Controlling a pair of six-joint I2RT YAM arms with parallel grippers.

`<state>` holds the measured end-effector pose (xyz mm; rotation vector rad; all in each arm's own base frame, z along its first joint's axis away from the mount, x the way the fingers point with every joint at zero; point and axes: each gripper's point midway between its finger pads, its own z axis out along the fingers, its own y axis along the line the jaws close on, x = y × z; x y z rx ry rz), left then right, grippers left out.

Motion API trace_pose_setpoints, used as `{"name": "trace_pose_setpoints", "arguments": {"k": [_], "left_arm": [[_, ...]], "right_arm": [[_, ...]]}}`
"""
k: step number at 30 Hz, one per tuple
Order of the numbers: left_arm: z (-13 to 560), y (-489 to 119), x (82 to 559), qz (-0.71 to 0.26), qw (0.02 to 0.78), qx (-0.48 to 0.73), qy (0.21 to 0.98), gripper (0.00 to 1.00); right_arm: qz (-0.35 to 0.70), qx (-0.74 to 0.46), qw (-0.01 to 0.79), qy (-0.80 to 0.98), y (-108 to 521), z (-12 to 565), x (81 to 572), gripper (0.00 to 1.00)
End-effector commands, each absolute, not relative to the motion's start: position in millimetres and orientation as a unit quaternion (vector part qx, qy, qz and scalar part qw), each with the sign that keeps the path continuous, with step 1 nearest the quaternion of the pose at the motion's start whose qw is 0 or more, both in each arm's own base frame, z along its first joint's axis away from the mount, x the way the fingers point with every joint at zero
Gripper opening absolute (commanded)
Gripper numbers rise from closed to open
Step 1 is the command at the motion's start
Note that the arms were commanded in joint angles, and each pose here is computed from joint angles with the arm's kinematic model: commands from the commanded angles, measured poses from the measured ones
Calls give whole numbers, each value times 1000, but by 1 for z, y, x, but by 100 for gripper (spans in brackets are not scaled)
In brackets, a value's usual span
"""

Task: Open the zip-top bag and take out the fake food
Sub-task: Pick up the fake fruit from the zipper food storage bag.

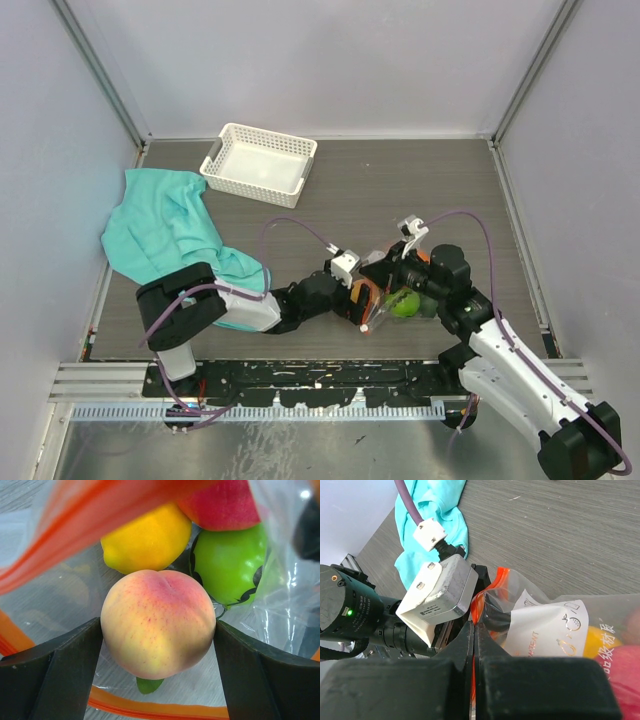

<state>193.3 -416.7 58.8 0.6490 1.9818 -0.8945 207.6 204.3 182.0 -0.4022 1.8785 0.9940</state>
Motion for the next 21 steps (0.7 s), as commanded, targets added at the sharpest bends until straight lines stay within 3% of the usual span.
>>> {"name": "trace_pose_setpoints", "arguments": {"k": [1,13,21], "left_arm": [[54,-423,197,-345,450,279,775,88],[67,-429,197,-365,475,277,752,38],[94,-416,194,-380,491,260,739,27]], "right_arm": [[412,-171,492,748,205,191,207,0],[387,-166,497,759,197,187,209,0],[367,-159,504,765,189,187,210,0]]}}
